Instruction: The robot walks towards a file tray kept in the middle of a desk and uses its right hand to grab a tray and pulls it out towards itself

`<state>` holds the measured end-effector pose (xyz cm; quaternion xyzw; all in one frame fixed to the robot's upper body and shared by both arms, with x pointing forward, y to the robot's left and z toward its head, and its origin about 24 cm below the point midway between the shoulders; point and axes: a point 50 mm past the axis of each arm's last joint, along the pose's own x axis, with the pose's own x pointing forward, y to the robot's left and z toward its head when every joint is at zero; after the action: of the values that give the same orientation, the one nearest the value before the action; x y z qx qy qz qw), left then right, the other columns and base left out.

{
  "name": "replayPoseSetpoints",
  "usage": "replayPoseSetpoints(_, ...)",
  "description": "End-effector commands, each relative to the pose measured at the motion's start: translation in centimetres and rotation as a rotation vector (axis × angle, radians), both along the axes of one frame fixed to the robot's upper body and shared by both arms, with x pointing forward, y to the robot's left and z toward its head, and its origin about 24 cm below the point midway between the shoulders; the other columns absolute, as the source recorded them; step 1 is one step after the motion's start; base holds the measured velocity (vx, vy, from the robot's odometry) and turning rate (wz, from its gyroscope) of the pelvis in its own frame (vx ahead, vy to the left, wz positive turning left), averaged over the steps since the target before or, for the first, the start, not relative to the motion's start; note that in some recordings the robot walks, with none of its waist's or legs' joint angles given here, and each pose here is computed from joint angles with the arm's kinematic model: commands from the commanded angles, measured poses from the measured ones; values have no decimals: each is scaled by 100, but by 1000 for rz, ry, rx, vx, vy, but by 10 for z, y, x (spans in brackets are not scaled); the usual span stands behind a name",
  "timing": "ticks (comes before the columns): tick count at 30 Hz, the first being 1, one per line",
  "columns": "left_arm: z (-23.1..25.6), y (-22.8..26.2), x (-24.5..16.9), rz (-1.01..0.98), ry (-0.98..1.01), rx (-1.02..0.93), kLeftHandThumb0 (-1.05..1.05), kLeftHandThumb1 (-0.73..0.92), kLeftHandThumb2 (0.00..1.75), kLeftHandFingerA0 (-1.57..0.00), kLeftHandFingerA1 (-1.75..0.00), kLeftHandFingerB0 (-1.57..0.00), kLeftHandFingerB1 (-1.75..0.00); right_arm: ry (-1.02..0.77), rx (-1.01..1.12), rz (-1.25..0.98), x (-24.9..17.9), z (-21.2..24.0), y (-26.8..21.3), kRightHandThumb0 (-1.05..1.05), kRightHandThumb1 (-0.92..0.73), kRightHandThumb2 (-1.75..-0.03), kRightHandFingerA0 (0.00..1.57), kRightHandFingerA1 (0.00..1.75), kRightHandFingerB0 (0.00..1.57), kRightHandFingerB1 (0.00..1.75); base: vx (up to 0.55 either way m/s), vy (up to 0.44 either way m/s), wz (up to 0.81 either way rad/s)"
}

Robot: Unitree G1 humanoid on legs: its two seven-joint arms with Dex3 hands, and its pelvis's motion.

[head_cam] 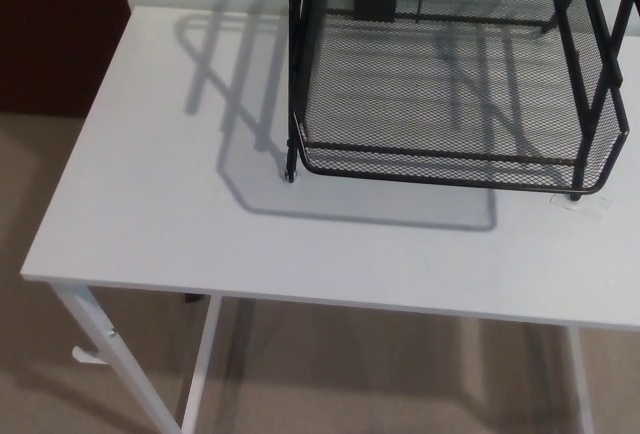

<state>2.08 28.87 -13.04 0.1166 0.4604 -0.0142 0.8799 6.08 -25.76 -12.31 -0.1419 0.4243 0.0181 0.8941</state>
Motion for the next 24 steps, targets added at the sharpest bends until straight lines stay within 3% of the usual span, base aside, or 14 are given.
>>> replayPoseSetpoints(1,-3,4,7,38,40,-88,-58,30,79,-44,-57,-28,-58,-1693,-276,457,51,345,78,-49,-47,-77,35,70,25,56,0,0,0)
replayPoseSetpoints(2,-6,6,8,101,85,-121,-18,32,92,-43,-64,-19,-57,-1656,-265,449,50,340,79,-48,-46,-77,36,70,25,57,0,0,0)
replayPoseSetpoints(3,8,2,10,-22,-73,-24,-68,26,75,-44,-53,-39,-57,-1628,-251,441,49,337,79,-47,-46,-76,36,71,26,57,0,0,0)
replayPoseSetpoints(4,6,2,12,-33,-60,-11,-61,38,58,-50,-44,-36,-53,-1612,-242,434,49,335,79,-41,-58,-57,36,74,29,55,0,0,0)
replayPoseSetpoints(12,7,3,19,-58,-64,-1,-62,40,57,-50,-45,-36,-54,-1402,-260,382,47,309,69,-38,-58,-57,38,70,32,56,0,0,0)
replayPoseSetpoints(24,7,6,17,-34,-57,-7,-63,39,56,-55,-45,-38,-53,-1452,-279,412,29,322,67,-43,-60,-58,38,71,30,59,0,0,0)
